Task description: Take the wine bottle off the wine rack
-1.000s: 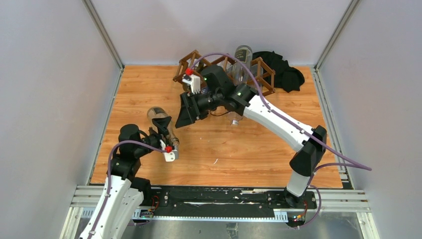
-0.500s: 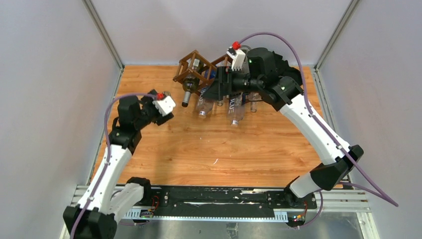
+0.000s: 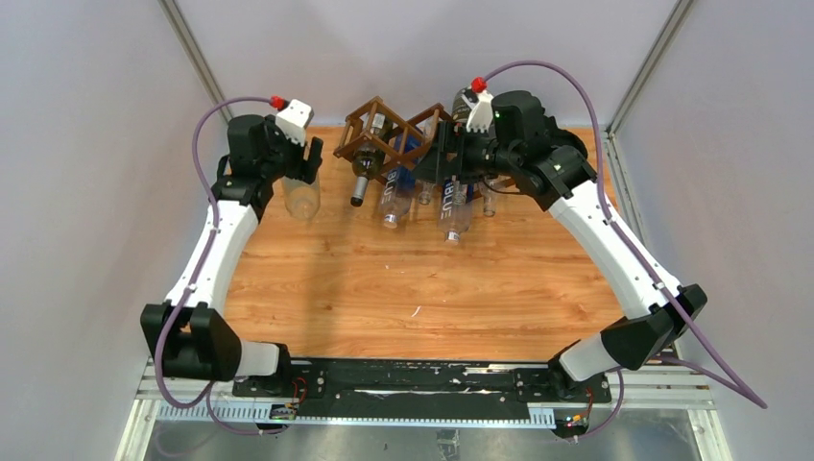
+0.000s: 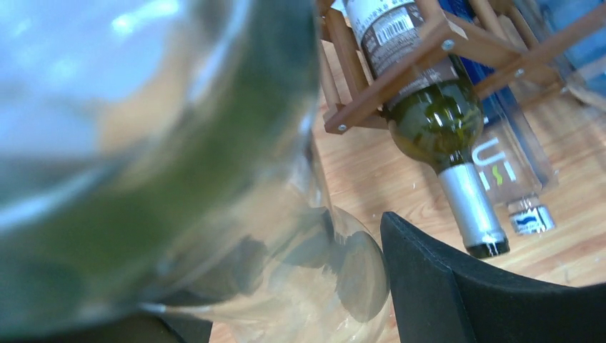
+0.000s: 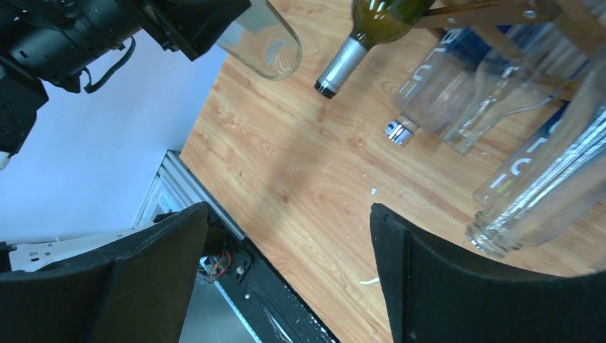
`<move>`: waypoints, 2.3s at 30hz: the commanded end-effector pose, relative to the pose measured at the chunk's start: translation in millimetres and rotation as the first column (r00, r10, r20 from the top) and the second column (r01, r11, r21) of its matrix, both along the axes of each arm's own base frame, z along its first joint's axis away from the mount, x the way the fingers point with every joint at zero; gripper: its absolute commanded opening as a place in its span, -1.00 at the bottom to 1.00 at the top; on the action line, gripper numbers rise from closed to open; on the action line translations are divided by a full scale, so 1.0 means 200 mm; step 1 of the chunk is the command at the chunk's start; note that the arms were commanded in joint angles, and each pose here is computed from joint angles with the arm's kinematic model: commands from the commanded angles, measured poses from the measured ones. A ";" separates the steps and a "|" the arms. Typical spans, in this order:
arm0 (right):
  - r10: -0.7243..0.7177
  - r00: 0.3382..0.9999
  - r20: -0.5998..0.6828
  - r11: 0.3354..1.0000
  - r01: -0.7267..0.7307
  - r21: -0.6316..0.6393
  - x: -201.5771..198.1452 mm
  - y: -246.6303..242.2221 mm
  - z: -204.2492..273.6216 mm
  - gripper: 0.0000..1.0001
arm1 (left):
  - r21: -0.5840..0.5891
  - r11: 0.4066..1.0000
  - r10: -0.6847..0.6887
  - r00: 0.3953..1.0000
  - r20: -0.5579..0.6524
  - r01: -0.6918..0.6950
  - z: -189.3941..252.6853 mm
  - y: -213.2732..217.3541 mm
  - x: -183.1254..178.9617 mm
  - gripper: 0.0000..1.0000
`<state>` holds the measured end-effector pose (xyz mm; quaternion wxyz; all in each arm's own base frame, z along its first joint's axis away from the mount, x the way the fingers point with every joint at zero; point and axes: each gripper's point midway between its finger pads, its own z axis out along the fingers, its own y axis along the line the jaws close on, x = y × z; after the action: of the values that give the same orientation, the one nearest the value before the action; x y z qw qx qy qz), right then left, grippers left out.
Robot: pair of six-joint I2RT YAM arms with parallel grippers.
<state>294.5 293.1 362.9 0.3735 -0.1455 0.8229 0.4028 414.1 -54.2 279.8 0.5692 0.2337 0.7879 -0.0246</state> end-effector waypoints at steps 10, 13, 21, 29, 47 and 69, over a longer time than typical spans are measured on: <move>-0.179 0.983 -0.036 0.984 0.178 -0.024 0.18 -0.24 -0.04 0.75 | -0.170 0.978 0.153 0.975 0.164 -0.125 0.18 0.17 0.39 -1.00; -0.196 0.980 -0.046 0.980 0.194 -0.031 0.20 -0.27 -0.06 0.75 | -0.178 0.976 0.163 0.963 0.214 -0.126 0.16 0.18 0.46 -1.00; -0.239 0.969 -0.063 0.970 0.236 -0.053 0.26 -0.32 -0.10 0.75 | -0.270 0.959 0.152 0.964 0.218 -0.090 0.13 0.14 0.68 -1.00; -0.258 0.962 -0.087 0.965 0.251 -0.080 0.31 -0.33 -0.18 0.72 | -0.274 0.961 0.123 0.949 0.289 -0.041 0.15 0.10 0.84 -1.00; -0.310 0.948 -0.071 0.947 0.302 -0.110 0.34 -0.40 -0.22 0.73 | -0.202 0.979 0.066 0.937 0.344 0.005 0.06 -0.02 1.01 -1.00; -0.392 0.919 -0.049 0.901 0.373 -0.219 0.30 -0.53 -0.33 0.95 | -0.098 0.995 0.013 0.940 0.340 0.021 0.05 -0.03 0.87 0.99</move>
<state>359.4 205.6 300.5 0.3814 -0.0092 0.8832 0.2729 600.5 -55.8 200.4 0.6327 0.1811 0.7516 -0.0441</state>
